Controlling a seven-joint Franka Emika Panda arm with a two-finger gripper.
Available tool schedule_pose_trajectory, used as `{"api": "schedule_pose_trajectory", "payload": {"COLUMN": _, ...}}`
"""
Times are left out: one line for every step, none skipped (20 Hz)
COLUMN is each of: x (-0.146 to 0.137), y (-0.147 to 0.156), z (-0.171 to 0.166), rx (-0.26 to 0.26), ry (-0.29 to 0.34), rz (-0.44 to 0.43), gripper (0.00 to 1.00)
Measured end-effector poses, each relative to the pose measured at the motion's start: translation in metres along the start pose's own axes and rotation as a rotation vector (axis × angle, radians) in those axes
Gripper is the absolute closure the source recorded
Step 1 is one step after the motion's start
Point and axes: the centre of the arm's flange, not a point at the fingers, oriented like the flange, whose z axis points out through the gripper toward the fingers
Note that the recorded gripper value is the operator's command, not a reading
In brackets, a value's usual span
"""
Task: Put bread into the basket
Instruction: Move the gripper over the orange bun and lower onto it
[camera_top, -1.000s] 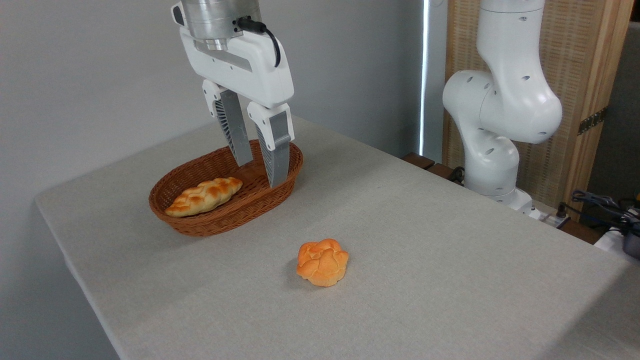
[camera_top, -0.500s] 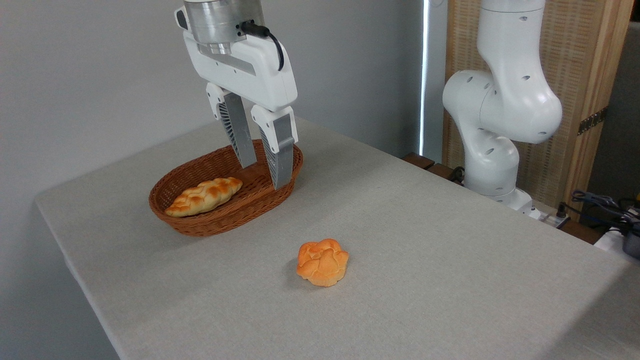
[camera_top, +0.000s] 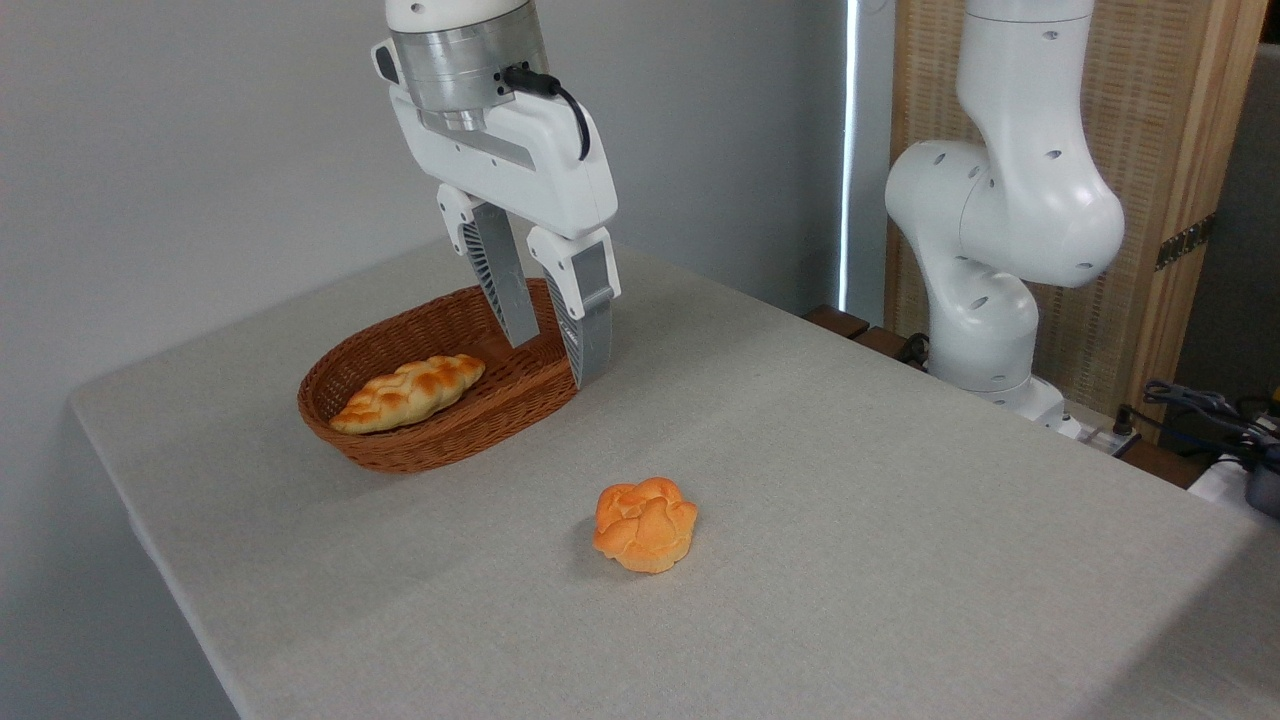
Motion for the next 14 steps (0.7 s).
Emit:
{"api": "schedule_pose_trajectory", "payload": {"x": 0.000, "y": -0.001, "z": 0.001, "rx": 0.008, "ry": -0.001, "rz": 0.000, "gripper": 0.00}}
{"api": "schedule_pose_trajectory", "payload": {"x": -0.001, "y": -0.002, "z": 0.002, "rx": 0.023, "ry": 0.009, "rz": 0.000, "gripper": 0.00}}
{"api": "schedule_pose_trajectory", "payload": {"x": -0.001, "y": -0.002, "z": 0.004, "rx": 0.040, "ry": 0.023, "rz": -0.001, "gripper": 0.00}}
{"api": "schedule_pose_trajectory", "payload": {"x": -0.003, "y": -0.002, "z": 0.007, "rx": 0.052, "ry": 0.036, "rz": -0.001, "gripper": 0.00}}
{"api": "schedule_pose_trajectory", "payload": {"x": -0.006, "y": 0.000, "z": 0.011, "rx": 0.057, "ry": 0.042, "rz": -0.002, "gripper": 0.00}}
{"api": "schedule_pose_trajectory", "payload": {"x": -0.010, "y": 0.002, "z": 0.015, "rx": 0.056, "ry": 0.041, "rz": -0.003, "gripper": 0.00}}
{"api": "schedule_pose_trajectory", "payload": {"x": -0.013, "y": 0.005, "z": 0.019, "rx": 0.056, "ry": 0.037, "rz": -0.003, "gripper": 0.00}}
{"api": "schedule_pose_trajectory", "payload": {"x": -0.018, "y": 0.007, "z": 0.022, "rx": 0.060, "ry": 0.028, "rz": -0.002, "gripper": 0.00}}
{"api": "schedule_pose_trajectory", "payload": {"x": -0.022, "y": 0.009, "z": 0.026, "rx": 0.071, "ry": 0.019, "rz": 0.000, "gripper": 0.00}}
{"api": "schedule_pose_trajectory", "payload": {"x": -0.025, "y": 0.011, "z": 0.029, "rx": 0.079, "ry": 0.016, "rz": 0.002, "gripper": 0.00}}
{"api": "schedule_pose_trajectory", "payload": {"x": -0.028, "y": 0.013, "z": 0.033, "rx": 0.086, "ry": 0.019, "rz": 0.004, "gripper": 0.00}}
{"api": "schedule_pose_trajectory", "payload": {"x": -0.030, "y": 0.015, "z": 0.039, "rx": 0.092, "ry": 0.022, "rz": 0.005, "gripper": 0.00}}
{"api": "schedule_pose_trajectory", "payload": {"x": -0.032, "y": 0.016, "z": 0.046, "rx": 0.098, "ry": 0.021, "rz": 0.008, "gripper": 0.00}}
{"api": "schedule_pose_trajectory", "payload": {"x": -0.033, "y": 0.016, "z": 0.053, "rx": 0.108, "ry": 0.014, "rz": 0.012, "gripper": 0.00}}
